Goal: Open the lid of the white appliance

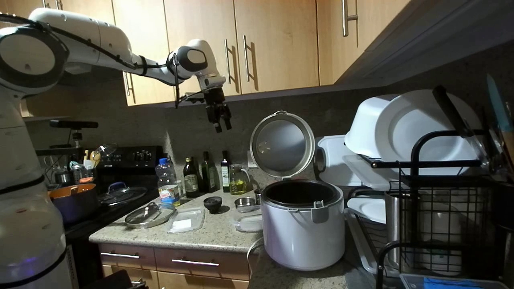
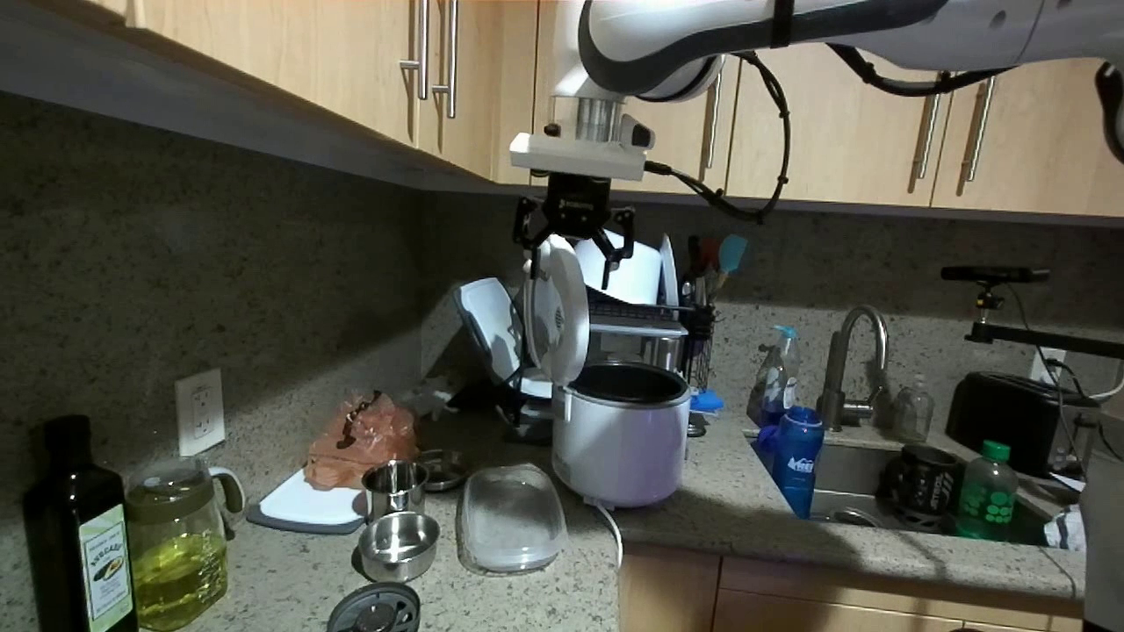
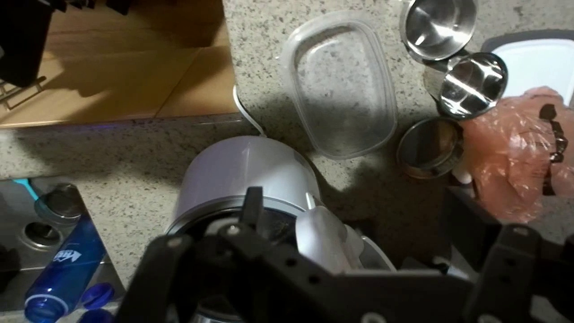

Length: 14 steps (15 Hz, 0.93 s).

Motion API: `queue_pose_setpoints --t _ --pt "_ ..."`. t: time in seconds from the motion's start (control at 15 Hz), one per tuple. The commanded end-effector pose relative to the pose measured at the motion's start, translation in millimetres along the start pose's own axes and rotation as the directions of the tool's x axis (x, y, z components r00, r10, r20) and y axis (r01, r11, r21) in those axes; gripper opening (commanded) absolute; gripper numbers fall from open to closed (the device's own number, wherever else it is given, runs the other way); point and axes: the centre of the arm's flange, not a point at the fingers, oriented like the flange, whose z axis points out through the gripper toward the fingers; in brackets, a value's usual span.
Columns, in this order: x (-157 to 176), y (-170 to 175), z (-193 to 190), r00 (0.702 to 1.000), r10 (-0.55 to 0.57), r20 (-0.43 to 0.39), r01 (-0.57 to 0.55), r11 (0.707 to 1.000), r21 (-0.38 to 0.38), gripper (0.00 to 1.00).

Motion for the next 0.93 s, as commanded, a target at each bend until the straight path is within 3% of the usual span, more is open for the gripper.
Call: queue_pose_setpoints --t 0.0,0.47,0.6,0.87 --pt "-4.5 37.1 8.0 0.994 -0.100 0.038 0.102 0.993 -0.051 1.00" --pt "3.2 64.9 14.4 0.967 -0.242 0.073 0.247 0.966 -0.075 1.00" --pt "8.6 50.5 16.6 0.973 -0.224 0.059 0.228 0.970 -0.085 1.00" --pt "9.5 55.4 13.4 0.971 -0.231 0.061 0.236 0.969 -0.077 1.00"
